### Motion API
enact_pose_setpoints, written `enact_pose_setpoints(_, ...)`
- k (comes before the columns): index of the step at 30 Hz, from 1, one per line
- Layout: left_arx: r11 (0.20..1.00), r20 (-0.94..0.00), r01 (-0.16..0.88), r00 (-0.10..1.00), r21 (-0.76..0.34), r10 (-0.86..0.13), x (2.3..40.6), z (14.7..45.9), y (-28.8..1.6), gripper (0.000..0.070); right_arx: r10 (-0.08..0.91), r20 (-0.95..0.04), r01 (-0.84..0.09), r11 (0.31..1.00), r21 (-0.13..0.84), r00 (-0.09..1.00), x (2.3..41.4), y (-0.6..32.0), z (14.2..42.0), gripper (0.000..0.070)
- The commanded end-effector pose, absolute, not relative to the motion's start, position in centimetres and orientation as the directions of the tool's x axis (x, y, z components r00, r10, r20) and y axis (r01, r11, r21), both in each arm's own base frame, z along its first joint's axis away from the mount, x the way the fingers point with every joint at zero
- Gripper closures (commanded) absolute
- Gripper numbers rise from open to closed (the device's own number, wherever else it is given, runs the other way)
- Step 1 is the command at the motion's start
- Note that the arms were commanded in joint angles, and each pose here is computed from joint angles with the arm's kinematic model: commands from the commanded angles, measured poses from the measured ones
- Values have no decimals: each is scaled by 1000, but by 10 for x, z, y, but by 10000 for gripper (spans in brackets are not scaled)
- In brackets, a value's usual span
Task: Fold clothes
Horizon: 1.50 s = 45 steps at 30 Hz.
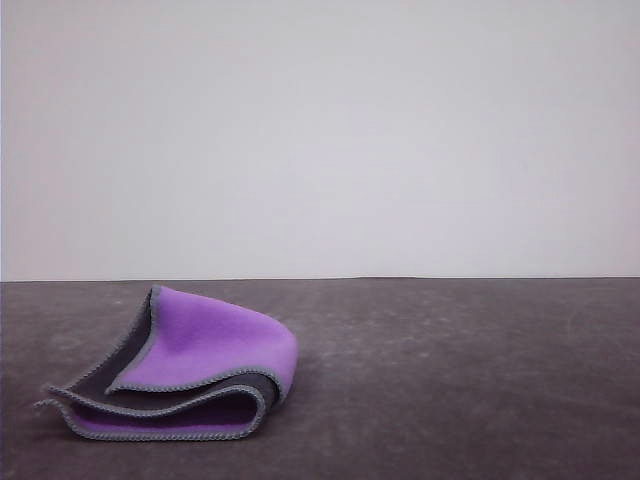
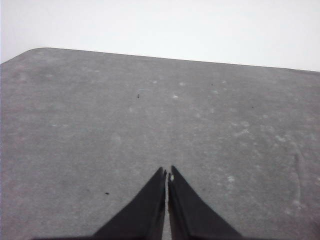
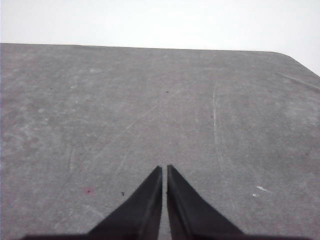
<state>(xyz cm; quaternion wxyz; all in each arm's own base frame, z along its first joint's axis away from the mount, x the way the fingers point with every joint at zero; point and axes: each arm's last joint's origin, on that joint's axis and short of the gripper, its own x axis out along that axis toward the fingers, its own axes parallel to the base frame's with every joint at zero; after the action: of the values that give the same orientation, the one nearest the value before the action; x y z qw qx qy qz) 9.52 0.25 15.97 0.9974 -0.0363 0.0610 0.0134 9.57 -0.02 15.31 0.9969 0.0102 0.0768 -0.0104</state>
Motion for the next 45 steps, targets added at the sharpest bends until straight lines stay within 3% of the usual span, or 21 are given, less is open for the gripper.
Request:
enact_pose_setpoints(1, 998, -132, -28, 991, -65, 19, 96, 154, 2, 700, -23, -148, 26, 999, 18, 989, 96, 0, 152, 685)
enact_pose_setpoints(45, 998, -132, -28, 991, -65, 19, 96, 154, 2, 700, -23, -148, 26, 999, 18, 989, 96, 0, 152, 685)
